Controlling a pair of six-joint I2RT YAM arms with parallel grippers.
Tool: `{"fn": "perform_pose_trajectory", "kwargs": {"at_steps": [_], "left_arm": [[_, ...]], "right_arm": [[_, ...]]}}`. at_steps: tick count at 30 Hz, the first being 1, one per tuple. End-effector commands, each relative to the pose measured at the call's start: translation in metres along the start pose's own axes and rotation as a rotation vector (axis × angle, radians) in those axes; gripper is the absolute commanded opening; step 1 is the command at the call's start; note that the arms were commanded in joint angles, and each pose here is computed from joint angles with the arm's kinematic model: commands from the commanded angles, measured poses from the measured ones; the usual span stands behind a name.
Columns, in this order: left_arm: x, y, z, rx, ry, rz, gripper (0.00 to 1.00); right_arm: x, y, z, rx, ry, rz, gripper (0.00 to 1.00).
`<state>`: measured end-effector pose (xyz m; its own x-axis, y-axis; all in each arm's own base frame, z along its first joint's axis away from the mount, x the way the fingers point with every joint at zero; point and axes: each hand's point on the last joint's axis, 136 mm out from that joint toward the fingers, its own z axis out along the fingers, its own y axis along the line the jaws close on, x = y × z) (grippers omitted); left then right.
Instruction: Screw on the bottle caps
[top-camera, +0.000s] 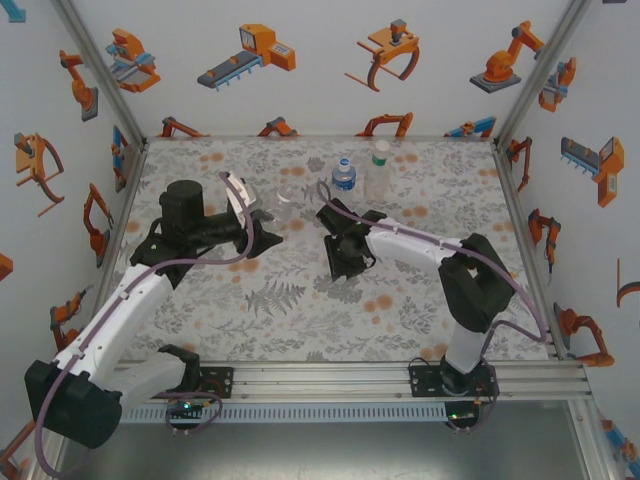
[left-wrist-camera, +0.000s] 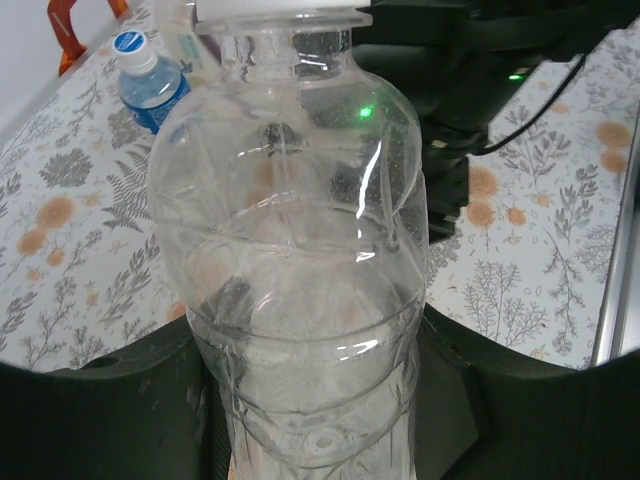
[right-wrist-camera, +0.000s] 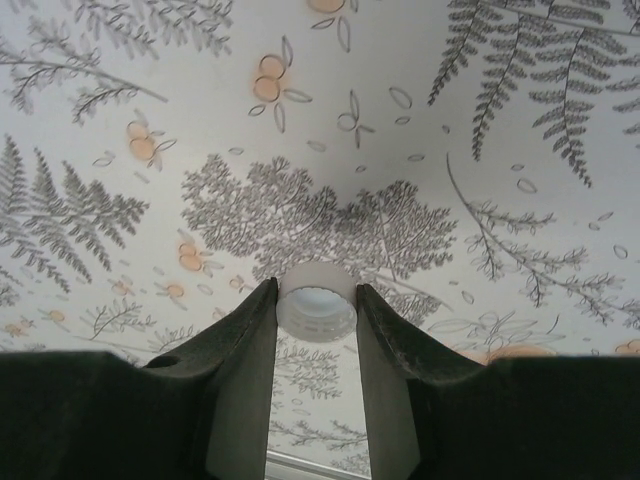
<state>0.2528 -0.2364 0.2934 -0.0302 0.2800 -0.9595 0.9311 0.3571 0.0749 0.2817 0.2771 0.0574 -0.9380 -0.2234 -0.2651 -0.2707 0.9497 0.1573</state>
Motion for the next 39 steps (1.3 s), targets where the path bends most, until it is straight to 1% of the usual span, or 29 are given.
{"fn": "perform_pose_trajectory", "kwargs": {"at_steps": [1, 9, 12, 13, 19, 22, 32, 39], "left_arm": [[-0.011, -0.011, -0.004, 0.036, -0.044, 0.061, 0.0], [-0.013, -0.012, -0.005, 0.036, -0.048, 0.065, 0.0], [-0.013, -0.012, -0.004, 0.037, -0.048, 0.066, 0.0], [-0.013, -0.012, -0.005, 0.037, -0.047, 0.066, 0.0], [-0.013, -0.012, -0.004, 0.037, -0.049, 0.063, 0.0], [-0.013, -0.012, -0.004, 0.036, -0.048, 0.063, 0.0], [-0.011, -0.011, -0.002, 0.039, -0.043, 0.055, 0.0], [-0.011, -0.011, -0.002, 0.04, -0.043, 0.055, 0.0]], "right_arm": [[0.003, 0.0, 0.009, -0.003, 0.043, -0.036, 0.34], [0.004, -0.002, 0.024, 0.006, 0.052, -0.026, 0.37], [0.002, -0.001, 0.021, 0.004, 0.047, -0.023, 0.44], [0.0, -0.001, 0.017, 0.002, 0.039, -0.022, 0.45], [-0.007, 0.003, -0.004, -0.021, -0.004, -0.012, 0.45], [-0.006, 0.006, -0.006, -0.042, -0.005, -0.001, 0.42], [-0.001, 0.011, 0.002, -0.069, 0.016, 0.015, 0.42], [0.004, 0.005, 0.007, -0.044, 0.031, 0.012, 0.44]]}}
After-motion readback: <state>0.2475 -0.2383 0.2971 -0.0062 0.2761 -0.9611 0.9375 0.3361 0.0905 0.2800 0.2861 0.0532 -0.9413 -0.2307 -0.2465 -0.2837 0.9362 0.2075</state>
